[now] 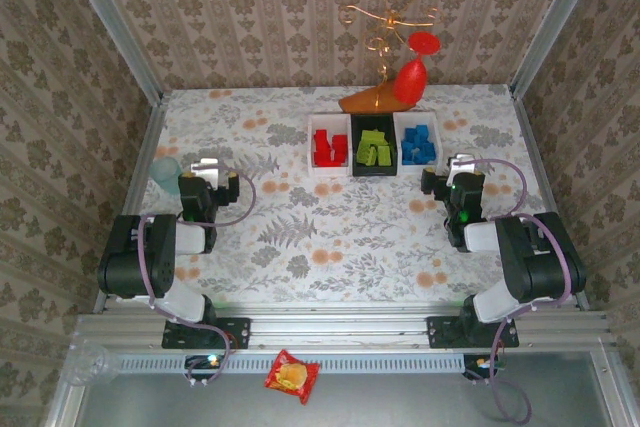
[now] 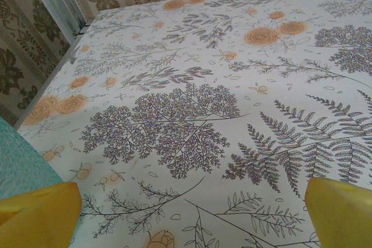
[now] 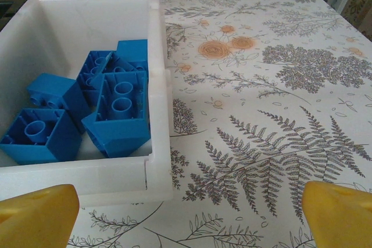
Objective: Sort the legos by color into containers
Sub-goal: Reset both arms
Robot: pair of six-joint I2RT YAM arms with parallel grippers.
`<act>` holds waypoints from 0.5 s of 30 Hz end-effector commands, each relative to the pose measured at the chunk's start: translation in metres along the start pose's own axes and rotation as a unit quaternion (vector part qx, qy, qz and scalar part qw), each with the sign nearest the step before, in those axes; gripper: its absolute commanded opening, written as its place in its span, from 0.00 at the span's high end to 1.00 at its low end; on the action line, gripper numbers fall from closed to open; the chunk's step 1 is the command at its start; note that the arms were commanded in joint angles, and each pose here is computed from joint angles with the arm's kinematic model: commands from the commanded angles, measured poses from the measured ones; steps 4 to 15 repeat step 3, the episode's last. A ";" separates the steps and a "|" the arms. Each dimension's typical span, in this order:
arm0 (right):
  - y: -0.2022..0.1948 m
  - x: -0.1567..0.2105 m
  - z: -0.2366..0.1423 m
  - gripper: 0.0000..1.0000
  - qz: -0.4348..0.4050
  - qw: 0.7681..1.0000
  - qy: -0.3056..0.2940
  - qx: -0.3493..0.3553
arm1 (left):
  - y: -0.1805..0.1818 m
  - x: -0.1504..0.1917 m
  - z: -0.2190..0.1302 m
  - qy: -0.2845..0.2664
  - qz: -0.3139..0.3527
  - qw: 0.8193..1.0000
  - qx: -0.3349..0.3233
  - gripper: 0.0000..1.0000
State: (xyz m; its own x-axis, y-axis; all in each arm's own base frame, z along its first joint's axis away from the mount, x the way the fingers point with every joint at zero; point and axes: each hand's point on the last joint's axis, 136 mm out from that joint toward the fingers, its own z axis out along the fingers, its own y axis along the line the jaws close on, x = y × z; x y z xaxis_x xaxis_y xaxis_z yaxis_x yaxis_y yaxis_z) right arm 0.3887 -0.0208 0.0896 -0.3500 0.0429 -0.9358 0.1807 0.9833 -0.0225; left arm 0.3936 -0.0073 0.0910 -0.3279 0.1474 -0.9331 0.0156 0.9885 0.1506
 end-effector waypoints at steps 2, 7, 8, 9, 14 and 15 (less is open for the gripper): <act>-0.004 -0.013 0.002 0.00 0.010 1.000 -0.017 0.014 | -0.001 -0.009 0.001 -0.015 0.004 1.000 0.001 0.00; -0.004 -0.012 0.002 0.00 0.010 1.000 -0.017 0.014 | 0.000 -0.008 0.001 -0.015 0.004 1.000 0.002 0.00; -0.004 -0.012 0.002 0.00 0.010 1.000 -0.017 0.014 | 0.000 -0.008 0.001 -0.015 0.004 1.000 0.002 0.00; -0.004 -0.012 0.002 0.00 0.010 1.000 -0.017 0.014 | 0.000 -0.008 0.001 -0.015 0.004 1.000 0.002 0.00; -0.004 -0.012 0.002 0.00 0.010 1.000 -0.017 0.014 | 0.000 -0.008 0.001 -0.015 0.004 1.000 0.002 0.00; -0.004 -0.012 0.002 0.00 0.010 1.000 -0.017 0.014 | 0.000 -0.008 0.001 -0.015 0.004 1.000 0.002 0.00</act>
